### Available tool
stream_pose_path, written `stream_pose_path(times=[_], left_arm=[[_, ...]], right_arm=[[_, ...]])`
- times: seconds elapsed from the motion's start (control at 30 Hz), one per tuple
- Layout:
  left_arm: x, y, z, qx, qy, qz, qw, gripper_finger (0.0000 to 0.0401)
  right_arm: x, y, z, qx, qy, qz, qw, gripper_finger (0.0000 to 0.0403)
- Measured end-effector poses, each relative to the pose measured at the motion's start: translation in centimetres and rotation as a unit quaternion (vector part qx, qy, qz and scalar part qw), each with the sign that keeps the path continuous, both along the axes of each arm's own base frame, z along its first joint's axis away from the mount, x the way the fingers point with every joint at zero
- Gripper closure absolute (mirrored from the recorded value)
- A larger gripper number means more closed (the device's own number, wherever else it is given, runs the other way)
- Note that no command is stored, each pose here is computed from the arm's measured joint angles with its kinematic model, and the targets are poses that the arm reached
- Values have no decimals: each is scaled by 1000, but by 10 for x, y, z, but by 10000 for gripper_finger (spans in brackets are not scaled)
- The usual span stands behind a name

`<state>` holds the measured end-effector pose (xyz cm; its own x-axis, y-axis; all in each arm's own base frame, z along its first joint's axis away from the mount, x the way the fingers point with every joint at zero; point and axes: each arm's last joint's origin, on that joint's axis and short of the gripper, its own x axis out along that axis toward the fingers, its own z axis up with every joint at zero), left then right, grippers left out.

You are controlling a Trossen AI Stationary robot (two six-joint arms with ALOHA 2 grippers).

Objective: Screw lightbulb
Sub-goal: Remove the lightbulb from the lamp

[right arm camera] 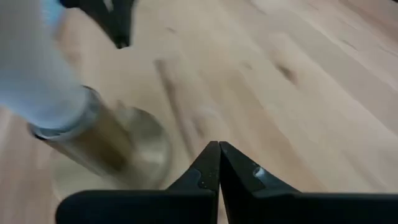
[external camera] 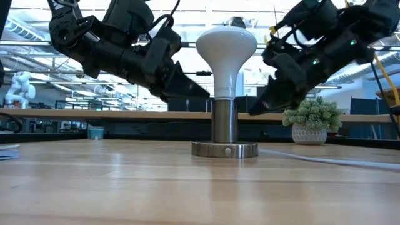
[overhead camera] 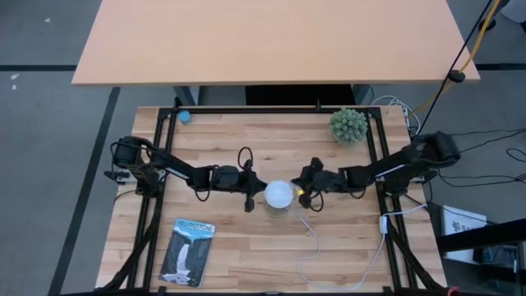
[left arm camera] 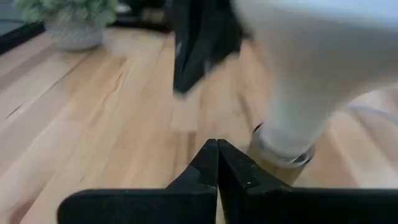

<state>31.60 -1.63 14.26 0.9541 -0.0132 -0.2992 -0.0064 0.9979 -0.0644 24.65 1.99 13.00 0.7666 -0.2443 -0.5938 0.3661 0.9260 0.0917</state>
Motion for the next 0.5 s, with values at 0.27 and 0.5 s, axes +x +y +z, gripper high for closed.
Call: stream_pose_path(times=[0.27,0.5], left_arm=[[-3,1,-8,-2,43,13,999,401],[-5,-7,-11,-9,62,-8,998,401]], right_arm=[[-37,23,20,19,44,-49,998,403],[-53,53,15,33,21,-106,994,403]])
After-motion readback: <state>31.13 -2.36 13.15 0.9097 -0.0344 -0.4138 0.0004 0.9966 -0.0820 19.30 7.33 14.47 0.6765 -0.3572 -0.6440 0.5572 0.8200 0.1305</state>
